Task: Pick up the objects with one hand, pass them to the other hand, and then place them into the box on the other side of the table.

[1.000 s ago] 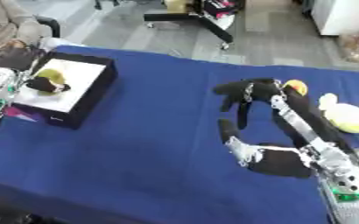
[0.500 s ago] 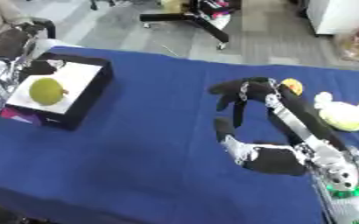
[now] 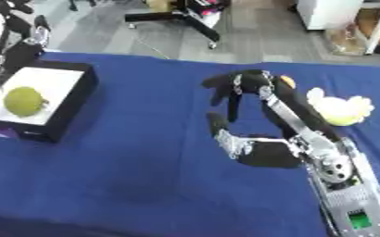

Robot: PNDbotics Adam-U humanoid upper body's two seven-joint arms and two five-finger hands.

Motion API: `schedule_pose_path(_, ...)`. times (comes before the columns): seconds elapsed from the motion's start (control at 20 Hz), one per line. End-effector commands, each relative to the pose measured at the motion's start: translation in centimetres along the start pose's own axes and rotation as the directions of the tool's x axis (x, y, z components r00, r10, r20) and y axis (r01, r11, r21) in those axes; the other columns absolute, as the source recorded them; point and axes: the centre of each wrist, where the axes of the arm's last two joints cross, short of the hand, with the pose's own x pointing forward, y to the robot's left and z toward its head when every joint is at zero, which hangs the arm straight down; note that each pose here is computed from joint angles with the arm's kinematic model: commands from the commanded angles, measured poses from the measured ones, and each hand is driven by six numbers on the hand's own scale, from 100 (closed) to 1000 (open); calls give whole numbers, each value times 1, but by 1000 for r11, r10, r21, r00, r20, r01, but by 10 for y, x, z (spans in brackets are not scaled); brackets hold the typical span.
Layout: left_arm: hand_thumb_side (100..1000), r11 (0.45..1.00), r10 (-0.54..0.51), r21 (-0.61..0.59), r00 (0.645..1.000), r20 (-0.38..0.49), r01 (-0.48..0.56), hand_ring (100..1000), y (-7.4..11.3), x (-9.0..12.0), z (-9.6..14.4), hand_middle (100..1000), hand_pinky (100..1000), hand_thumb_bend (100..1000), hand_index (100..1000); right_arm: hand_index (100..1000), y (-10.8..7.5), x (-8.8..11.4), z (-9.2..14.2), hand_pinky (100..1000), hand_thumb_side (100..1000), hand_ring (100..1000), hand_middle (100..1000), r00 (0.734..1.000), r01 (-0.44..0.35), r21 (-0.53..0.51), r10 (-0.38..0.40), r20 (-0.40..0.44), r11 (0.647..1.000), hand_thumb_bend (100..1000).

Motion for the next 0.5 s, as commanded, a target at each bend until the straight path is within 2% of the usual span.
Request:
schedule_pose_path(0.05, 590, 989, 142, 15, 980, 139, -145, 605, 3, 35, 3, 690, 645, 100, 887, 803, -14, -3, -1, 687, 400, 390, 543, 998, -58, -35, 57, -19, 998, 100)
schedule_pose_path(0.1, 591, 984, 178, 2, 969, 171, -181, 605, 0, 43, 6, 690, 646, 100, 887, 803, -17, -6, -1, 686, 402, 389, 542, 997, -71, -45, 69, -34, 996, 100)
schedule_pose_path(0.25, 599, 962, 274, -55, 930, 245, -269, 603, -8, 66, 17, 688, 648, 100, 888, 804, -25, -17, 2, 683, 414, 385, 540, 990, -114, -70, 107, -94, 991, 208)
schedule_pose_path(0.5, 636, 923, 386, -136, 873, 297, -361, 599, -19, 88, 30, 685, 645, 100, 887, 808, -37, -46, 12, 679, 427, 377, 540, 956, -197, -93, 170, -240, 976, 209)
